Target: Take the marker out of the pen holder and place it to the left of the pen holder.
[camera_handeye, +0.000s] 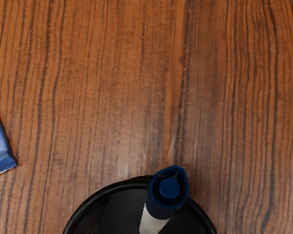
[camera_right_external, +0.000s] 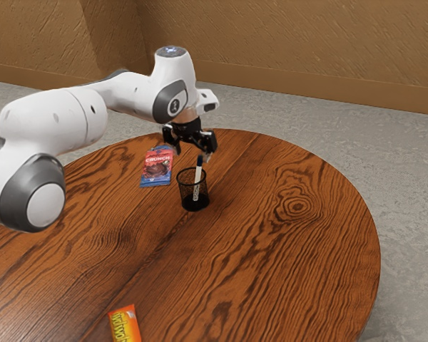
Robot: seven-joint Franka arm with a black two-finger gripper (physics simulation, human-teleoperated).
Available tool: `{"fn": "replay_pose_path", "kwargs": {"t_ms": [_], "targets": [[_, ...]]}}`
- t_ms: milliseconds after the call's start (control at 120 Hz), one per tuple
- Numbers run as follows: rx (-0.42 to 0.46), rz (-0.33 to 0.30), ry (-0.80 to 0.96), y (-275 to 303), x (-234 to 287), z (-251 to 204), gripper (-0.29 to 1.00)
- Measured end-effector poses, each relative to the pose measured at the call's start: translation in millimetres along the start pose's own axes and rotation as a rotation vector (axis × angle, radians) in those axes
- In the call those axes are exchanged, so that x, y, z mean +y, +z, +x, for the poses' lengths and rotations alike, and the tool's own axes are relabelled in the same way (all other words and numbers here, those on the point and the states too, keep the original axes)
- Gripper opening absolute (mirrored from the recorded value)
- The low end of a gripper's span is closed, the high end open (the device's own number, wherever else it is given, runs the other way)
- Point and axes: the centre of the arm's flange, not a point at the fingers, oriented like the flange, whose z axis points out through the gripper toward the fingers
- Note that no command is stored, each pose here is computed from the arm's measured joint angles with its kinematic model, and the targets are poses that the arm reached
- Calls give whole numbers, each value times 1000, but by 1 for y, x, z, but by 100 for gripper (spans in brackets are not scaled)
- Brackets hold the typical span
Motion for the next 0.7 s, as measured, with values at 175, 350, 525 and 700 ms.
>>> {"fn": "replay_pose_path", "kwargs": {"t_ms": [175, 350, 525, 700], "targets": [[20, -21, 4, 32, 14, 2, 69], [57, -20, -11, 36, 9, 6, 66], [80, -18, -22, 33, 5, 9, 44], [87, -18, -26, 33, 5, 9, 22]]}}
